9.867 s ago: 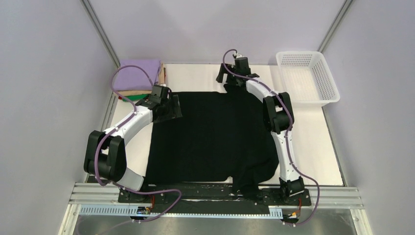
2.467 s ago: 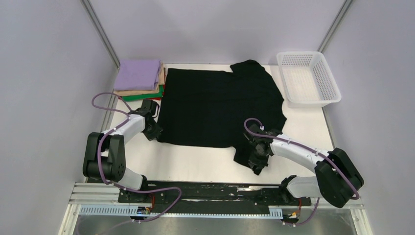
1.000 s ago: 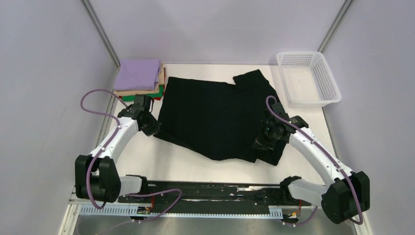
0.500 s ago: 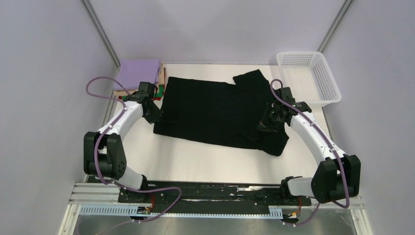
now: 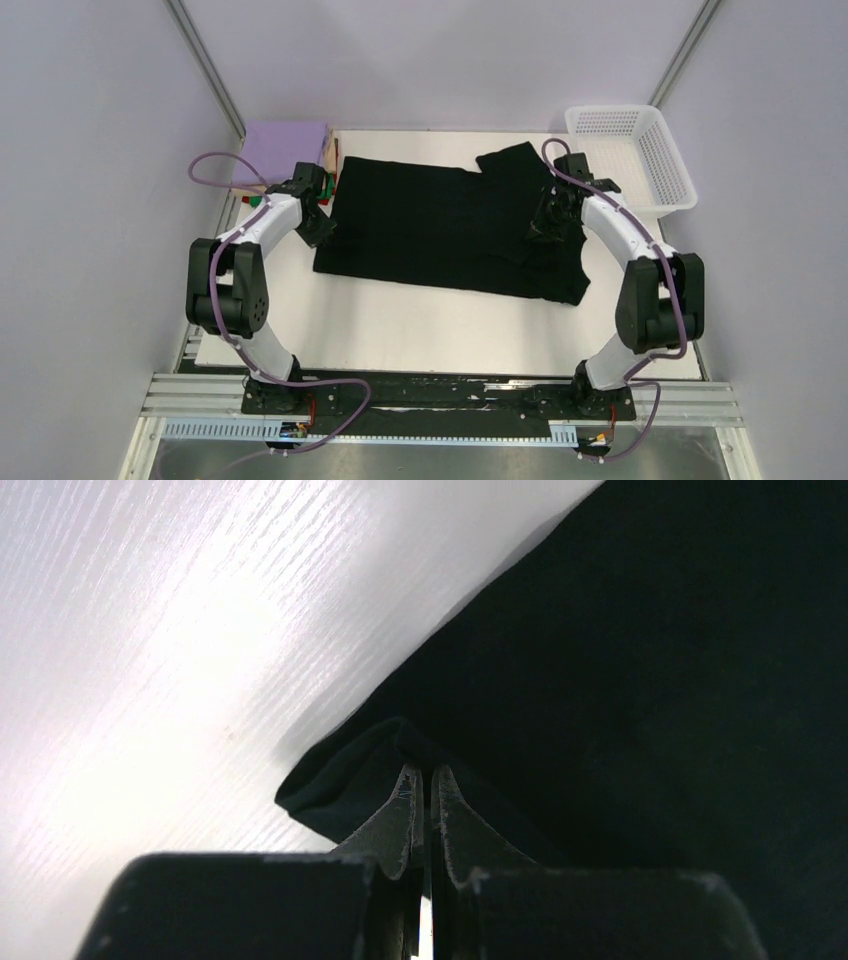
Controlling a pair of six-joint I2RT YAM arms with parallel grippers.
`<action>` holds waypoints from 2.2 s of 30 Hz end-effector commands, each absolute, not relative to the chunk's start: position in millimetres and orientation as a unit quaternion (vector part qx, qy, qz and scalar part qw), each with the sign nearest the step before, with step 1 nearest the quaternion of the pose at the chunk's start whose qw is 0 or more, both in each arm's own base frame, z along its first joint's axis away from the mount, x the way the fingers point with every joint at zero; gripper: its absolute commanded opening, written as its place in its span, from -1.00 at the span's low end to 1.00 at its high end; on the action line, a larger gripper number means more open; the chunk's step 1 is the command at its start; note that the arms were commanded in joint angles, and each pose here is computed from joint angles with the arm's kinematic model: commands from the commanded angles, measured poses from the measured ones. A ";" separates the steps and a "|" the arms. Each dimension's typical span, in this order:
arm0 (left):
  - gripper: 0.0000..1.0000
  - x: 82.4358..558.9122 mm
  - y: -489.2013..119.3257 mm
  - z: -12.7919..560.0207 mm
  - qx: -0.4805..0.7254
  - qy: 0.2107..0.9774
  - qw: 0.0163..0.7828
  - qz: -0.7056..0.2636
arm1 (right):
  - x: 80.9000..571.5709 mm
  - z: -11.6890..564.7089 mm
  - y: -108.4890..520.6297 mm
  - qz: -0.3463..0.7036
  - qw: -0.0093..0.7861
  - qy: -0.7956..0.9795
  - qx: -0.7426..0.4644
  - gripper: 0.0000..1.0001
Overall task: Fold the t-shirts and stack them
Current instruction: Fold the flattened tshirt in 1/3 of the way
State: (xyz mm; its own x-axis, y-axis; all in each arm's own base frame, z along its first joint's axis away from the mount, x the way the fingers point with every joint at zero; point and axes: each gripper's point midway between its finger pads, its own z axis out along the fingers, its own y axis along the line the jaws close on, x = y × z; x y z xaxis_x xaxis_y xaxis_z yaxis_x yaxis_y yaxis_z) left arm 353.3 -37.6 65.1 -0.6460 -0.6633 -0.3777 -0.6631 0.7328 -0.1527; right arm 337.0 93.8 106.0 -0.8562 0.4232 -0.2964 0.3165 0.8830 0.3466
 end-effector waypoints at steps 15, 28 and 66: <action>0.99 398.4 -31.1 111.2 -0.366 0.891 0.267 -0.008 | 429.3 129.3 68.4 0.130 0.283 0.935 0.169 1.00; 1.00 378.5 -88.0 93.8 -0.269 0.924 0.238 -0.130 | 360.2 104.3 128.6 0.238 0.258 0.931 0.100 1.00; 1.00 357.7 -147.4 9.8 -0.202 0.964 0.120 -0.123 | 315.5 12.5 90.0 0.090 0.145 0.971 0.168 1.00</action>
State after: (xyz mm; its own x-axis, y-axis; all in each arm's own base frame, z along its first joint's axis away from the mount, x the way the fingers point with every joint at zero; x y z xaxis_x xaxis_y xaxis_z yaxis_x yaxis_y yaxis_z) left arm 383.3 -146.9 35.7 -0.8631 -0.4431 -0.2424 -0.3479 0.8695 -0.3507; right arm 331.3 96.0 31.6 -0.8774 0.3742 -0.3004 0.2928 0.9135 0.2825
